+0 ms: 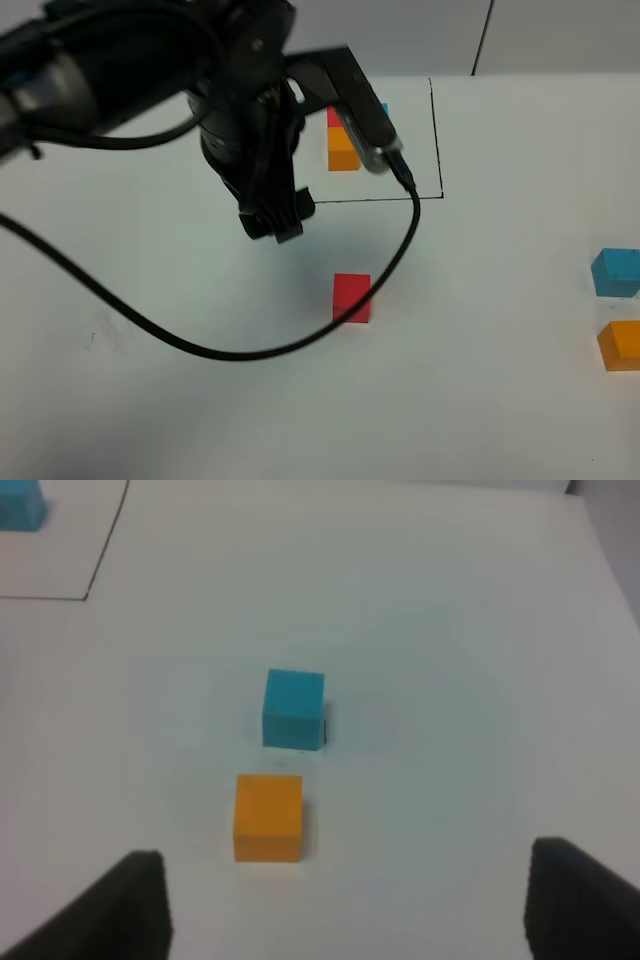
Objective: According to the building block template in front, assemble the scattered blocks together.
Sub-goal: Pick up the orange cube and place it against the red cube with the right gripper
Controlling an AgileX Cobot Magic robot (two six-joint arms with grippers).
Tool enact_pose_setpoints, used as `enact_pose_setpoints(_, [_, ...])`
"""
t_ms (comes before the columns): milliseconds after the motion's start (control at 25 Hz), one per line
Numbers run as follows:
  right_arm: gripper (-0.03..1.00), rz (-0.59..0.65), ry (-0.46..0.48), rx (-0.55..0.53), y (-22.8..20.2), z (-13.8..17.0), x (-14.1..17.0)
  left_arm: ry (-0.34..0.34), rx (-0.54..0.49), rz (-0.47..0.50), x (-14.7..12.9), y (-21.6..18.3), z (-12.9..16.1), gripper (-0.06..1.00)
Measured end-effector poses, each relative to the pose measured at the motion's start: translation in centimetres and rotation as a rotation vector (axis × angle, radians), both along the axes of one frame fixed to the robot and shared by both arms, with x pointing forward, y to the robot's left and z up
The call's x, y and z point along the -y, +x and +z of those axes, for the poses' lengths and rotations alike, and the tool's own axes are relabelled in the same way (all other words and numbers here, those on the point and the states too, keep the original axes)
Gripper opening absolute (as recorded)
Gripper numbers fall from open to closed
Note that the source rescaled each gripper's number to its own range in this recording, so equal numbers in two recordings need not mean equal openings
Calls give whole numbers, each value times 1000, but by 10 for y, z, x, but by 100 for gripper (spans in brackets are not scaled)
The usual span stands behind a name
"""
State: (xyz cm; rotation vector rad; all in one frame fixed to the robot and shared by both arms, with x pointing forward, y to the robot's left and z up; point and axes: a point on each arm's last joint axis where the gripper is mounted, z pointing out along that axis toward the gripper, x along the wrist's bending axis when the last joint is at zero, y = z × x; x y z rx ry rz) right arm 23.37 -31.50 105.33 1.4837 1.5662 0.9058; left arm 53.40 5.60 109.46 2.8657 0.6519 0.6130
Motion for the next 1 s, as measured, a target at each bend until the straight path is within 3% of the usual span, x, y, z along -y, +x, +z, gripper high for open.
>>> enact_pose_setpoints(120, [58,0,0,0,0,0,0,-121,116,89,-27,-25,54,90])
enact_pose_setpoints(240, [58,0,0,0,0,0,0,-228,214,114,-63,-62,100,88])
enact_pose_setpoints(400, [58,0,0,0,0,0,0,-347,310,133,-123,-126,131,82])
enact_pose_setpoints(600, [58,0,0,0,0,0,0,-521,404,188,-204,-212,122,76])
enact_pose_setpoints(720, [58,0,0,0,0,0,0,-670,403,183,-233,-253,108,74])
enact_pose_setpoints(800, [58,0,0,0,0,0,0,-732,373,182,-241,-269,95,70])
enact_pose_setpoints(1000, [58,0,0,0,0,0,0,-717,311,276,-242,-280,48,56])
